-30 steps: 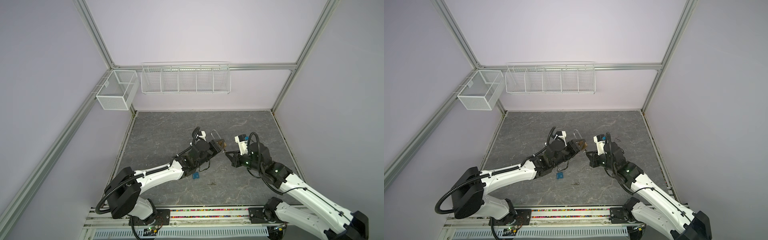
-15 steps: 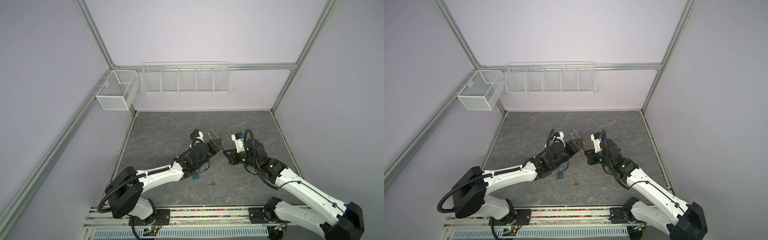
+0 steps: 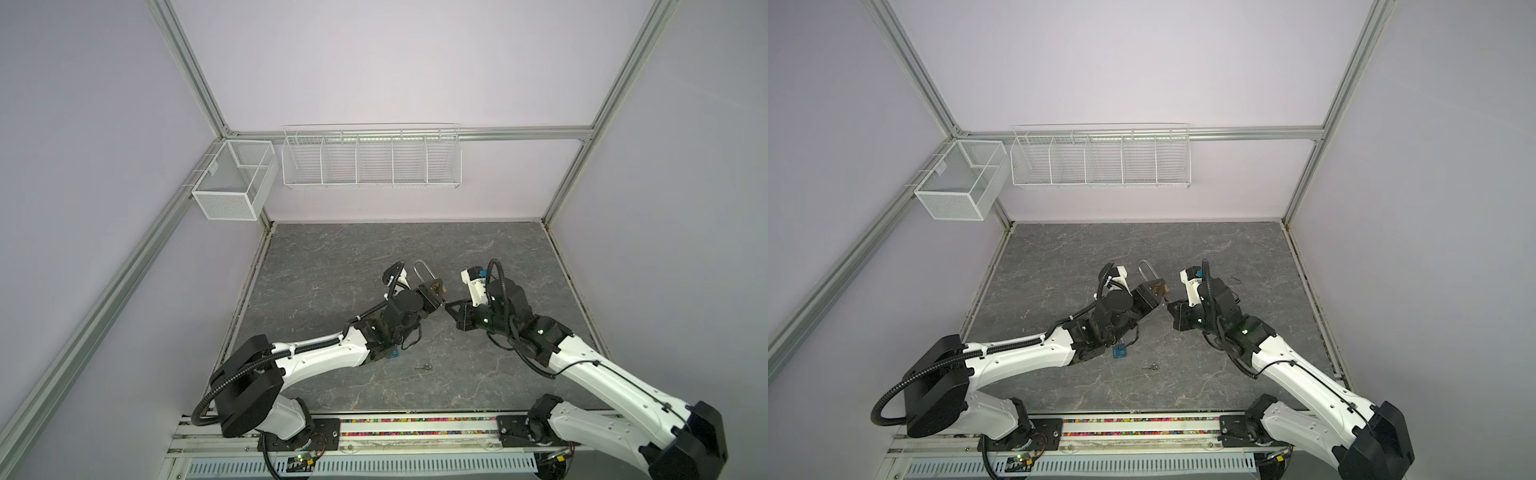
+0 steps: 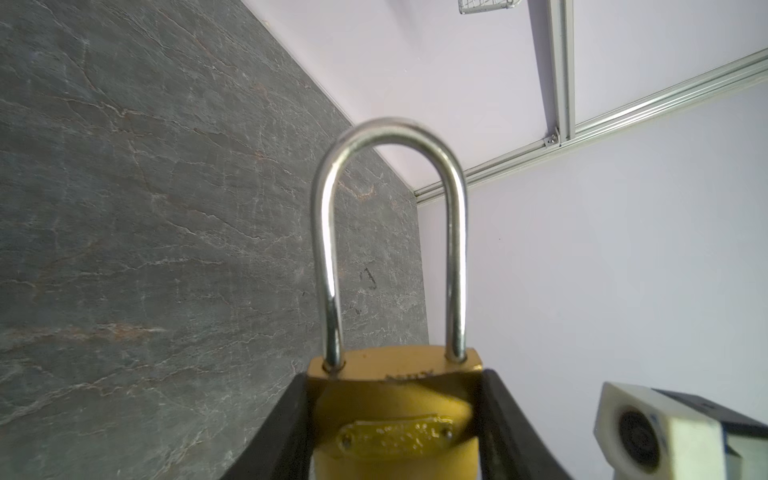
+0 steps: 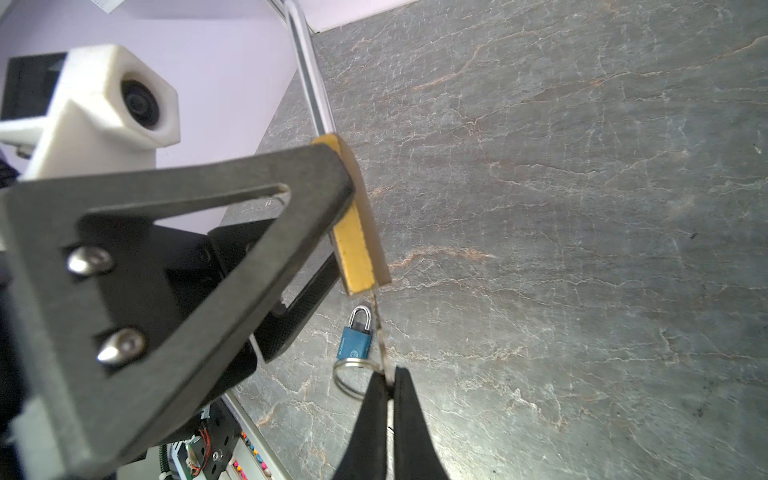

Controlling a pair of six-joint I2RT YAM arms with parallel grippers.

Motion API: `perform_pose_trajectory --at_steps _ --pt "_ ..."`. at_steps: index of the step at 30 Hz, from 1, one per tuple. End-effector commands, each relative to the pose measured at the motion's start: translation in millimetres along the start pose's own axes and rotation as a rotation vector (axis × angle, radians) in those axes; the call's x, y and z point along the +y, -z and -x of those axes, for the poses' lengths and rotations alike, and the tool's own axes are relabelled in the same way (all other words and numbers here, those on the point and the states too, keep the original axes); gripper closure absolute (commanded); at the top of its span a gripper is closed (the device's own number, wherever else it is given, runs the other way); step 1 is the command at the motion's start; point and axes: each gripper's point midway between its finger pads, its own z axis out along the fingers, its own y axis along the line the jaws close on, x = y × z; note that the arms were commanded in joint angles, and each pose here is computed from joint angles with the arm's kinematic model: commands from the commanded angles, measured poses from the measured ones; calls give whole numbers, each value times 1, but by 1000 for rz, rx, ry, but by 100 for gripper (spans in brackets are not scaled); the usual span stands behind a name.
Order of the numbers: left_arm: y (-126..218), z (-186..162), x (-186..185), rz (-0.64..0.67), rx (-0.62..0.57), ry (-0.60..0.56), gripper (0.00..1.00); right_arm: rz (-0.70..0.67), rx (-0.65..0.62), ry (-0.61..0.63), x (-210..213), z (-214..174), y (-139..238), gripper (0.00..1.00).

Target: Unlock with the key

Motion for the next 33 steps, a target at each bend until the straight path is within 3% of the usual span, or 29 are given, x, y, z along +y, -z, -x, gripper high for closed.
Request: perform_pose_trajectory --at_steps 1,6,14,33 --pt "10 22 -5 4 -53 -36 100 41 -152 17 11 29 17 94" --pt "16 43 -10 -21 -94 -6 100 76 -155 30 15 23 20 94" --pt "19 50 -14 -36 -99 7 100 97 -154 69 17 18 26 94" --pt "-3 7 -4 -53 10 64 100 126 -163 127 29 29 23 94"
